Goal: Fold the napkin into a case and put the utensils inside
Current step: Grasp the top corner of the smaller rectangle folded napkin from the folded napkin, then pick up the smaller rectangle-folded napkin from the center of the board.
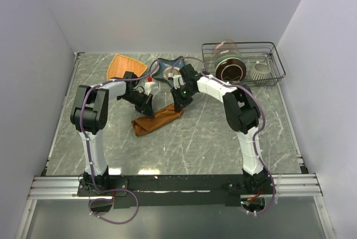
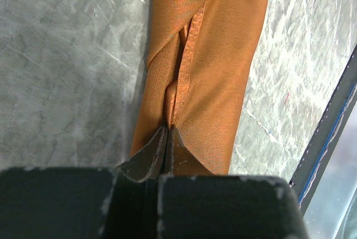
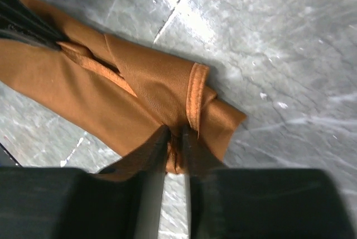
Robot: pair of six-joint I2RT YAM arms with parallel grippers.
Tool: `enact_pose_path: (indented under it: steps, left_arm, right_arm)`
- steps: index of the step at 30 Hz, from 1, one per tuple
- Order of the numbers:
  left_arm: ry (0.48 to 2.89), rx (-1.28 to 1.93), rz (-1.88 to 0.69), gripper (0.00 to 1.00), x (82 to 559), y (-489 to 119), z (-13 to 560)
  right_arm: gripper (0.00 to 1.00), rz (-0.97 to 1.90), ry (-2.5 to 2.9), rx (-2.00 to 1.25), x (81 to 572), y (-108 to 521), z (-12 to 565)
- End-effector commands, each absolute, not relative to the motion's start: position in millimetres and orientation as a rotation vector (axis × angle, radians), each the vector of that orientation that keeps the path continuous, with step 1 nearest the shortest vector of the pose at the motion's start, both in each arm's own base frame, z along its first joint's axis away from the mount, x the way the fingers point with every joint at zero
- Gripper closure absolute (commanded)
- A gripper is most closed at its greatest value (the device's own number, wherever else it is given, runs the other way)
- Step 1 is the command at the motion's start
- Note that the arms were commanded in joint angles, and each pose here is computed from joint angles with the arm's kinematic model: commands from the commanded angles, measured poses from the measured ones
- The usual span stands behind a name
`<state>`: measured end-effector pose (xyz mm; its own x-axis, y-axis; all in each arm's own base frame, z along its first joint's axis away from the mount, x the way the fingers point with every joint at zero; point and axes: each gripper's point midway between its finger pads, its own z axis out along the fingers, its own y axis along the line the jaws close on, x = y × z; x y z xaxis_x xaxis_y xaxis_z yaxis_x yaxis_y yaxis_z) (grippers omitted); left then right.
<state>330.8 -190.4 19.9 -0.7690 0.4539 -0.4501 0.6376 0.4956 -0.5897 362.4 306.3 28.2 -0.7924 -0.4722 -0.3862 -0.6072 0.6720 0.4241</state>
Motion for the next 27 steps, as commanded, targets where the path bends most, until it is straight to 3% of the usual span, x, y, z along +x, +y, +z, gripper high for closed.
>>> enact_pose_path:
  steps: [1, 6, 12, 27]
  left_arm:
    - [2.644, 1.007, -0.955, 0.99, 321.7, -165.4, -22.3]
    - [2.642, 1.002, -0.964, 0.99, 324.9, -166.5, -21.1]
    - [2.649, 0.978, -1.004, 0.99, 327.9, -165.2, -18.7]
    - [2.64, 0.957, -1.113, 0.98, 330.3, -166.4, -7.7]
  right_arm:
    - [0.68, 0.786, 2.503, -0.858, 377.2, 300.3, 87.8]
    - [0.67, 1.011, 2.439, -0.78, 363.5, 323.6, 120.9]
    - [0.68, 1.181, 2.493, -0.73, 333.4, 348.4, 105.6]
    - [0.75, 1.187, 2.604, -0.601, 341.1, 368.9, 42.4]
